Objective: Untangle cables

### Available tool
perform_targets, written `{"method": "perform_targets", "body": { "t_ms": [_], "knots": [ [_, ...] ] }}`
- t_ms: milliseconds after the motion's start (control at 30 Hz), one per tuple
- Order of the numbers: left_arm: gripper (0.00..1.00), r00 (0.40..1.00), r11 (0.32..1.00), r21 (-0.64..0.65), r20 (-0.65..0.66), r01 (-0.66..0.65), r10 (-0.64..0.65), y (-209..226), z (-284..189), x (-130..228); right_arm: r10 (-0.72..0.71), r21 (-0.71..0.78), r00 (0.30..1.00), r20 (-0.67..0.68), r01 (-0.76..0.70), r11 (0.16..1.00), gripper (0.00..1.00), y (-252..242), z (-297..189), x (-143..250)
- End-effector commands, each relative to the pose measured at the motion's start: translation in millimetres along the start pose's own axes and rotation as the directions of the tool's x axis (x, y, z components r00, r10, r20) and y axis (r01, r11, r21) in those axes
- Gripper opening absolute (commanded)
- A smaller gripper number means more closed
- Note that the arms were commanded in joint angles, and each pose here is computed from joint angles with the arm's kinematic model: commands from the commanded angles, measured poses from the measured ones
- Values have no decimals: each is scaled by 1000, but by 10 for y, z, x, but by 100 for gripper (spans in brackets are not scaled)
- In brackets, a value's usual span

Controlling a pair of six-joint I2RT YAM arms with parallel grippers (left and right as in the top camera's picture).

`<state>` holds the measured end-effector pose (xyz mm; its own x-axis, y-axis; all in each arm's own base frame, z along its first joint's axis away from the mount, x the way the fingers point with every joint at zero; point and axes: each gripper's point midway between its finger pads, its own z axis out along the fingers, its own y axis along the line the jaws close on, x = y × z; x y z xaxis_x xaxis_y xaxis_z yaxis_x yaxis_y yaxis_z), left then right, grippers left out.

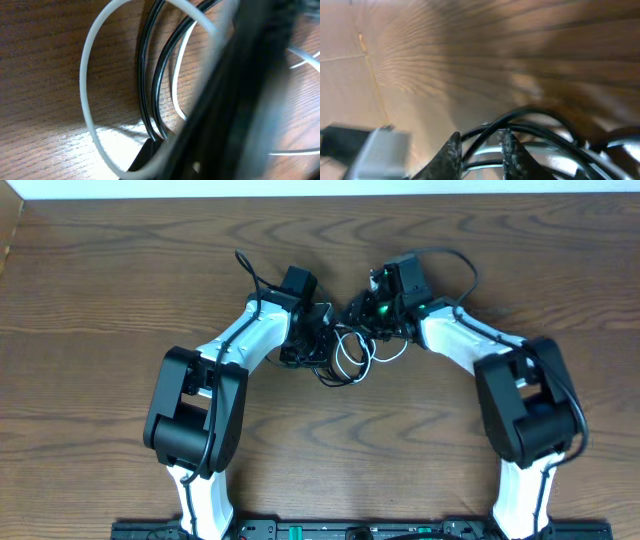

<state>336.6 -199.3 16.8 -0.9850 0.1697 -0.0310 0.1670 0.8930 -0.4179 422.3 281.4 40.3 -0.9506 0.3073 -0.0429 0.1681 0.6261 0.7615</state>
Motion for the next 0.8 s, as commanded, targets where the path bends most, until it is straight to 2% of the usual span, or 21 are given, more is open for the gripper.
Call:
{"method": "perform_targets", "body": {
  "t_ms": [0, 200, 367, 500, 767],
  "knots": [
    [8, 1000, 1000, 9, -21, 14, -14, -8, 39, 47, 15, -22, 1000, 27, -15, 1000, 15, 57, 34, -86],
    [7, 999, 1000, 6, -33, 19, -19, 0, 40, 79, 30, -62, 998, 48, -27, 998, 1, 76, -48, -228],
    [7, 999, 1000, 5, -39, 22, -22, 5, 39, 94, 48, -171, 999, 15, -44, 984, 1, 164, -224, -359],
    [8, 999, 1000, 5, -38, 22, -21, 5, 39, 93, 113, -265, 993, -31, -117, 957, 1, 146, -495, -534],
    [8, 1000, 1000, 10, -24, -19, 20, -26, 15, 68, 178, -219, 983, 40, -166, 961, 1, -162, -663, -787]
  ]
}}
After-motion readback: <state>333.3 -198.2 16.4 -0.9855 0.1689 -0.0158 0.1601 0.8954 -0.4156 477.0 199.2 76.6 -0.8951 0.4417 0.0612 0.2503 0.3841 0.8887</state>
